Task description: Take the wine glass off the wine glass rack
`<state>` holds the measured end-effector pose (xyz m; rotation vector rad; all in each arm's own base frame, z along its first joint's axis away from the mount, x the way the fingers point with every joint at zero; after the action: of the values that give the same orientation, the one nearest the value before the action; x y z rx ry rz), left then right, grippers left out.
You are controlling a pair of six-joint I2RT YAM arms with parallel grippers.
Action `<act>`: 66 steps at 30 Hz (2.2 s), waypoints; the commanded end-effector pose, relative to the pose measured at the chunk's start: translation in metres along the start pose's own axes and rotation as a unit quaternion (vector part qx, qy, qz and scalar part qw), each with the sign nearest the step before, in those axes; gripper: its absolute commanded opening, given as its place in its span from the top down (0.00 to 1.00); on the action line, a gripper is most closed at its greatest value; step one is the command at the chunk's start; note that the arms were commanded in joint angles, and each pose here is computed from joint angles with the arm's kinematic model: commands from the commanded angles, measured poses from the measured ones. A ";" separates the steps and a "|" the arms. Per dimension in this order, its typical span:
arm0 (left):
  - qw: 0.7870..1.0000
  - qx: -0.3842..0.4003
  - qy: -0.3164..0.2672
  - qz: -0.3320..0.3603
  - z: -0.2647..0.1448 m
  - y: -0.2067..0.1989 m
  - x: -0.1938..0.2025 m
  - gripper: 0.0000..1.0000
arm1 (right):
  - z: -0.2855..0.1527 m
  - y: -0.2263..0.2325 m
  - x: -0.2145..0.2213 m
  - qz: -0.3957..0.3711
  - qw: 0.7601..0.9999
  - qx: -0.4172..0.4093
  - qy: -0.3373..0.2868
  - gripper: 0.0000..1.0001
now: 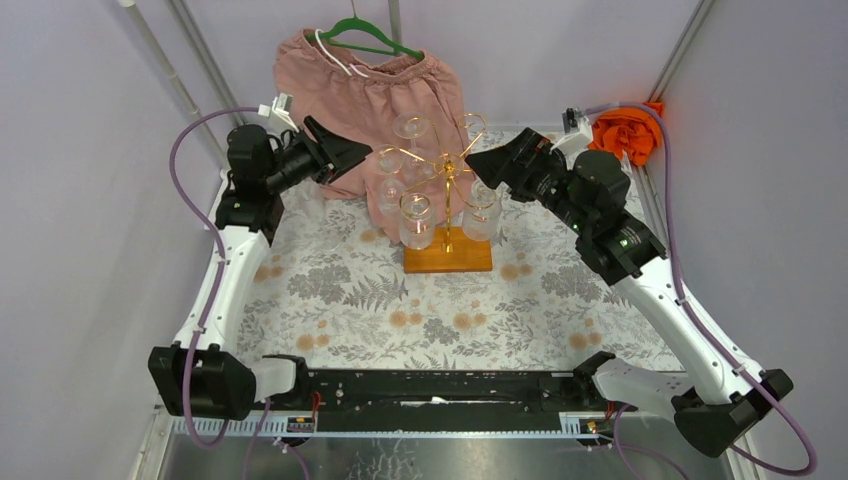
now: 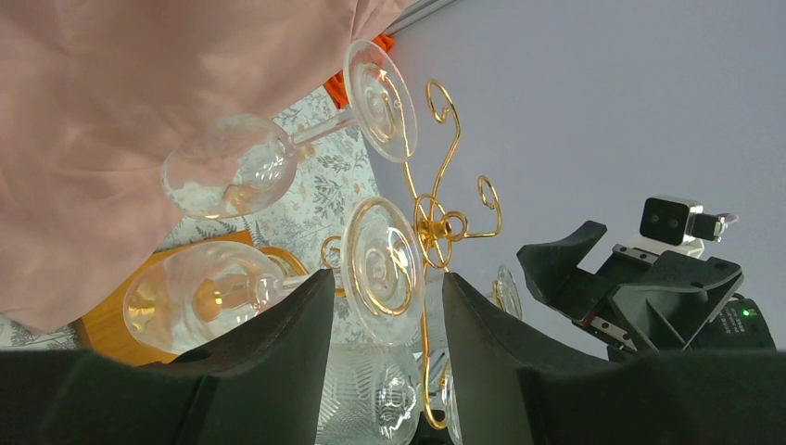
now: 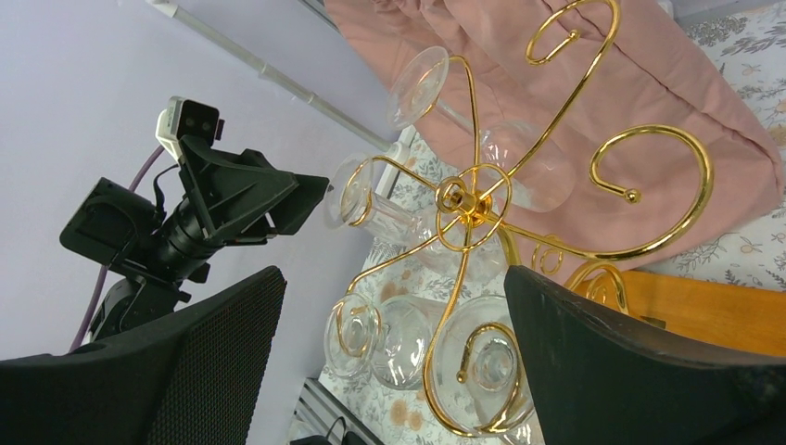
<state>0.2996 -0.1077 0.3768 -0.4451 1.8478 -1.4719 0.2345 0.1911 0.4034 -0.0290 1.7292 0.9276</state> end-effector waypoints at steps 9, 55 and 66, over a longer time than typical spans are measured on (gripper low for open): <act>1.000 0.016 0.025 0.002 0.013 0.007 0.007 0.46 | 0.007 0.009 -0.007 0.007 1.000 -0.024 -0.014 0.03; 0.989 0.043 0.036 -0.138 0.021 0.008 -0.001 1.00 | 0.016 0.007 0.000 0.015 0.999 -0.031 -0.004 0.04; 0.983 0.069 0.028 -0.168 0.018 0.001 -0.013 1.00 | 0.020 0.007 0.001 0.016 0.999 -0.034 0.001 0.04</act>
<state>0.3214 -0.1135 0.3591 -0.7579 1.8357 -1.7854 0.2491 0.2045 0.3942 -0.0231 1.7440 0.9703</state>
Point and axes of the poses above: each gripper's point midway between its finger pads, its own z axis out along the fingers, its own y axis along the line the jaws close on, x = y × z, the point moved 7 cm from there along -z, back along the fingers, and after that the axes turned 12 degrees about -z, right-handed, at the moved point
